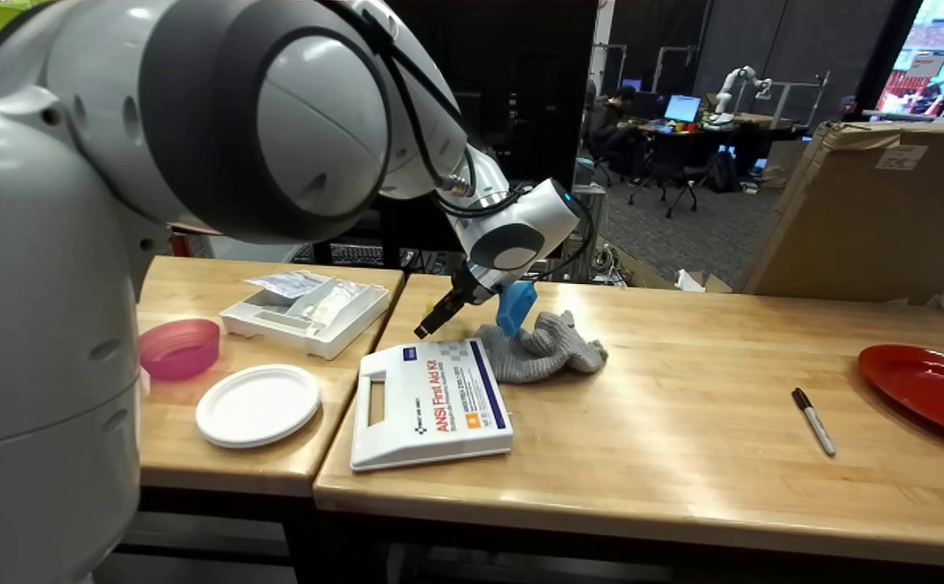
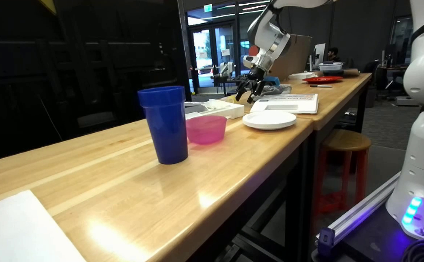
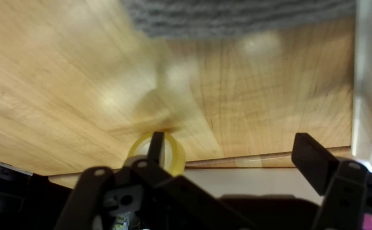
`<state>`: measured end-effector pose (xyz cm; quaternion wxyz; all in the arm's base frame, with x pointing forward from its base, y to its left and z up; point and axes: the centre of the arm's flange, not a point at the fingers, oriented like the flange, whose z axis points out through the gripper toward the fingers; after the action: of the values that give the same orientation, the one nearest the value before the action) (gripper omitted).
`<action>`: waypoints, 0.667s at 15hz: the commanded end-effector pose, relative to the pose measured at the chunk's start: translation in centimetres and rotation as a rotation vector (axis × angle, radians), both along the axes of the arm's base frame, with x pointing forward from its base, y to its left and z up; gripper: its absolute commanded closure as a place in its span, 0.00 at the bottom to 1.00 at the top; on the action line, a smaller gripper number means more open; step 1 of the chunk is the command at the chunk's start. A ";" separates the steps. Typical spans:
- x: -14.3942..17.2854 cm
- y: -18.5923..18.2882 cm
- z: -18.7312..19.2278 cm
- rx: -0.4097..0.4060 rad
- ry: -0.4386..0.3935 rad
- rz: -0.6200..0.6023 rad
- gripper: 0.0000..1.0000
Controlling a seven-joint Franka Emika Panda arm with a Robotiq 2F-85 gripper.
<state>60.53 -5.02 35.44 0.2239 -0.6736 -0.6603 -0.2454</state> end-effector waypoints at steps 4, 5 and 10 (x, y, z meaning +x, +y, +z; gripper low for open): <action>-3.3 -0.2 6.2 -0.077 -0.087 0.023 0.00; -3.8 -0.1 7.1 -0.088 -0.099 0.025 0.00; -5.8 0.2 9.7 -0.234 -0.021 -0.121 0.00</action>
<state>57.18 -5.49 43.77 0.1513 -0.6846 -0.6776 -0.2220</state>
